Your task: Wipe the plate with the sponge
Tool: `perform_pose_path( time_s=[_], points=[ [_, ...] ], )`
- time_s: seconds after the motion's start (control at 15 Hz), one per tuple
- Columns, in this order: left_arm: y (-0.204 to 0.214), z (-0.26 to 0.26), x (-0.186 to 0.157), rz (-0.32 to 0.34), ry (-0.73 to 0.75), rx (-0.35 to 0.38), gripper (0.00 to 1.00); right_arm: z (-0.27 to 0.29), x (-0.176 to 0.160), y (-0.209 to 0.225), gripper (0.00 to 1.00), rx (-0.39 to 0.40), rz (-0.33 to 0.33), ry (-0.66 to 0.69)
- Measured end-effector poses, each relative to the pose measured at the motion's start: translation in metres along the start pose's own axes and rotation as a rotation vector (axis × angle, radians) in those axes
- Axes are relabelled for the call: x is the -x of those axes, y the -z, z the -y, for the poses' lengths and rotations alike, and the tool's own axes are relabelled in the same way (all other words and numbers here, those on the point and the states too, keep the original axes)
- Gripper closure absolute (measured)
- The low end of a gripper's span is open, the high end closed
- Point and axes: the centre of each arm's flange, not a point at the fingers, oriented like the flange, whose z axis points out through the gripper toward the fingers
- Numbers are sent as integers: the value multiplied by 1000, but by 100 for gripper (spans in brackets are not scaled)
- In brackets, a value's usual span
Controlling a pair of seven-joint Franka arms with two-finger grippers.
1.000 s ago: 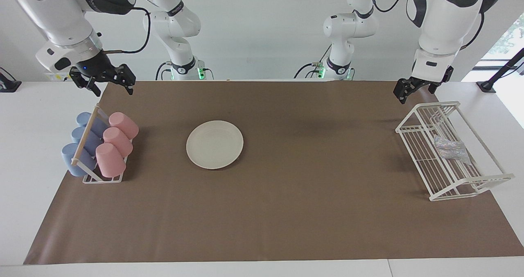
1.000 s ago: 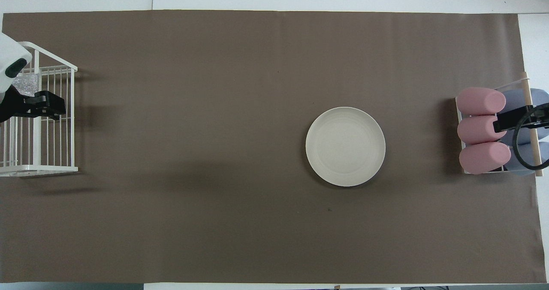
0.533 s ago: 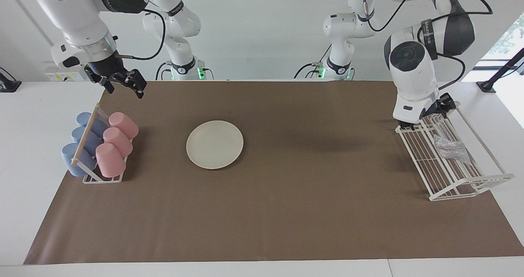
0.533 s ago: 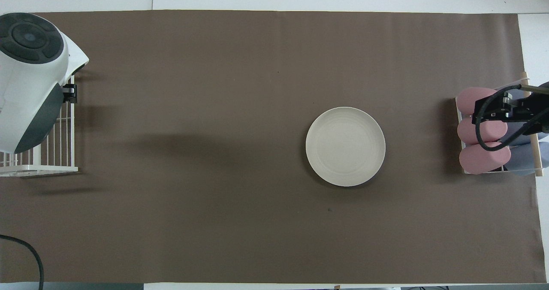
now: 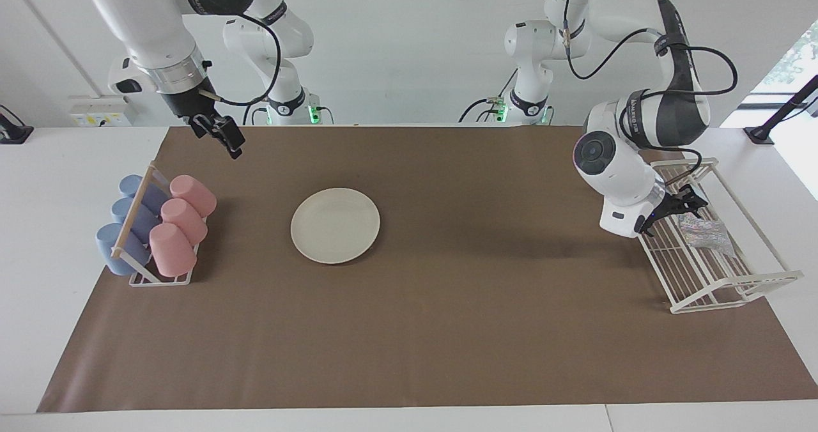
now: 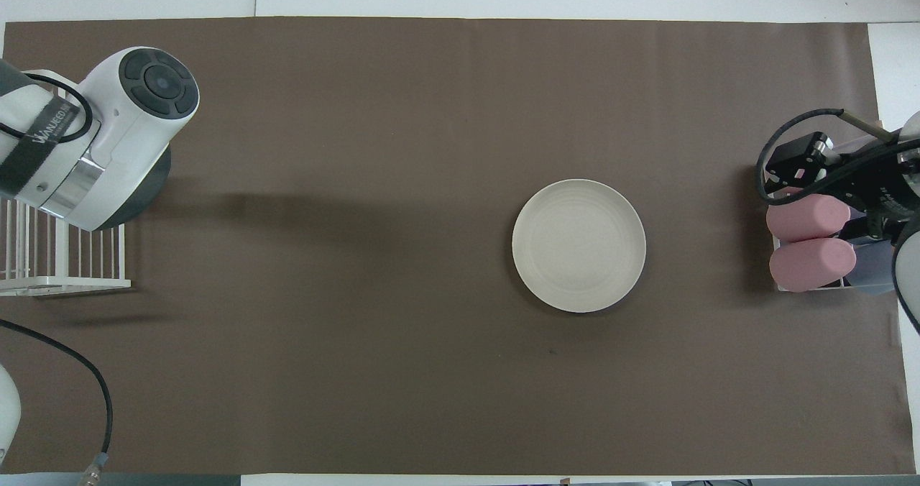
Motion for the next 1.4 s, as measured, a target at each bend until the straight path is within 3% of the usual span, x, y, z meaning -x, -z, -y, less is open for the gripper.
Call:
perform_pose_path(
  time_s=[0.27,0.4,0.6,0.93,1.4],
  points=[
    [-5,0,-2,-5,1,-26,0,43,44,1,0,-2,-3,-212],
    [-8,4,-3,-16,-6,-59,0,53,56,3,0,-30,36,-290],
    [-16,4,-7,-38,-29,-127,0,54,59,5,0,-52,73,-416],
    [-32,9,-10,-43,23,-125,0,71,68,8,0,-107,54,-606],
    [-48,21,-12,-39,45,-109,5,100,103,7,0,-119,49,-616]
  ],
)
